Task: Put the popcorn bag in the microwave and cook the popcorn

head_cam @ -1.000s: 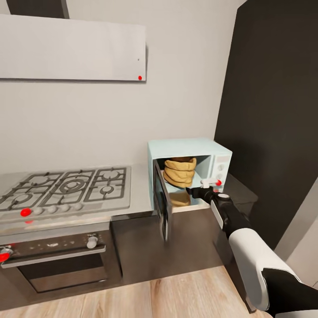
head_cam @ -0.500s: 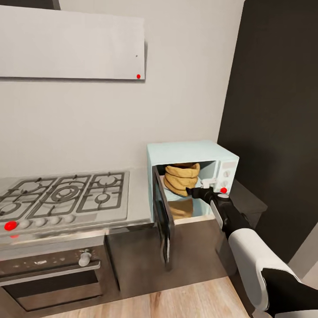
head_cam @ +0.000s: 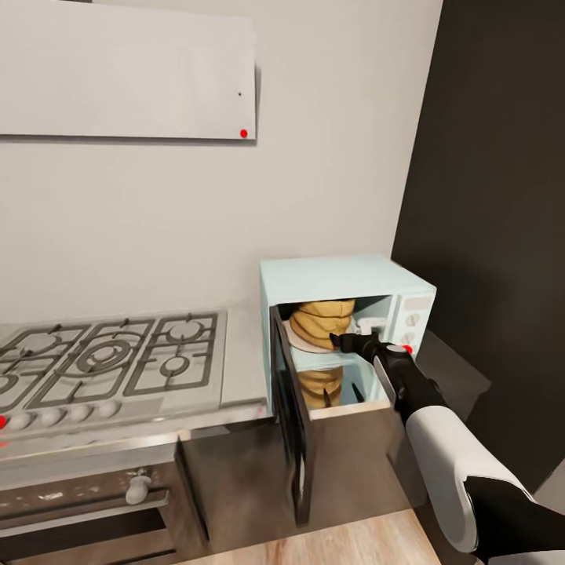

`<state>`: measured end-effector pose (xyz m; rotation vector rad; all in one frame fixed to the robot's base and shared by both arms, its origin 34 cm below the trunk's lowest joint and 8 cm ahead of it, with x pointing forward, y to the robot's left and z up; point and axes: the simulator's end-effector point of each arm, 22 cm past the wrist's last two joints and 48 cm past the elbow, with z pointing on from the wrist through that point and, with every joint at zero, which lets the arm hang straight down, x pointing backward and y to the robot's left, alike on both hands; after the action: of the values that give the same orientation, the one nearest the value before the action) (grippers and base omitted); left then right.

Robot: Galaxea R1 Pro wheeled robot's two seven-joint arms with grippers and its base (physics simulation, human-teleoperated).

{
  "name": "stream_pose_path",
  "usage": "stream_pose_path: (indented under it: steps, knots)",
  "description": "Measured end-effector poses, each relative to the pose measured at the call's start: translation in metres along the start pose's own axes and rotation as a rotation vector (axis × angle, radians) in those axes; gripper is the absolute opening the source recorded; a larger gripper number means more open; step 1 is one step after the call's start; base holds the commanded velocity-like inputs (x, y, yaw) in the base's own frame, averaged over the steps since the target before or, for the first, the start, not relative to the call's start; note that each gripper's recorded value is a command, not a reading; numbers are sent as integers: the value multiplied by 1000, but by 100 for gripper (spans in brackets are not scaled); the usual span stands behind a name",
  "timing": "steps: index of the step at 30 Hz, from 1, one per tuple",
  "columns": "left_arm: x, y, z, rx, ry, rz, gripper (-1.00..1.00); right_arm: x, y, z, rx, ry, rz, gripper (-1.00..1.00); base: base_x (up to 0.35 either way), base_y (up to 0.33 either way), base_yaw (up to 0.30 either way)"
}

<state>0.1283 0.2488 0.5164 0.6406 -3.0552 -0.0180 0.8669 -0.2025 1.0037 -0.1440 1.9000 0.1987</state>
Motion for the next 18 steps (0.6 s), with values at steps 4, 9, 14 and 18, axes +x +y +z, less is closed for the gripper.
stream_pose_path:
  steps: [4, 9, 14, 18]
  knots:
    - [0, 0, 0, 0, 0, 0, 100, 1, 2, 0, -6, 2, 0, 100, 121, 0, 0]
    - [0, 0, 0, 1, 0, 0, 100, 1, 2, 0, -8, 2, 0, 100, 15, 0, 0]
    - [0, 0, 0, 1, 1, 0, 100, 2, 1, 1, -8, 4, -3, 100, -150, 0, 0]
    - [0, 0, 0, 0, 1, -1, 100, 2, 1, 1, -6, 6, -7, 100, -319, 0, 0]
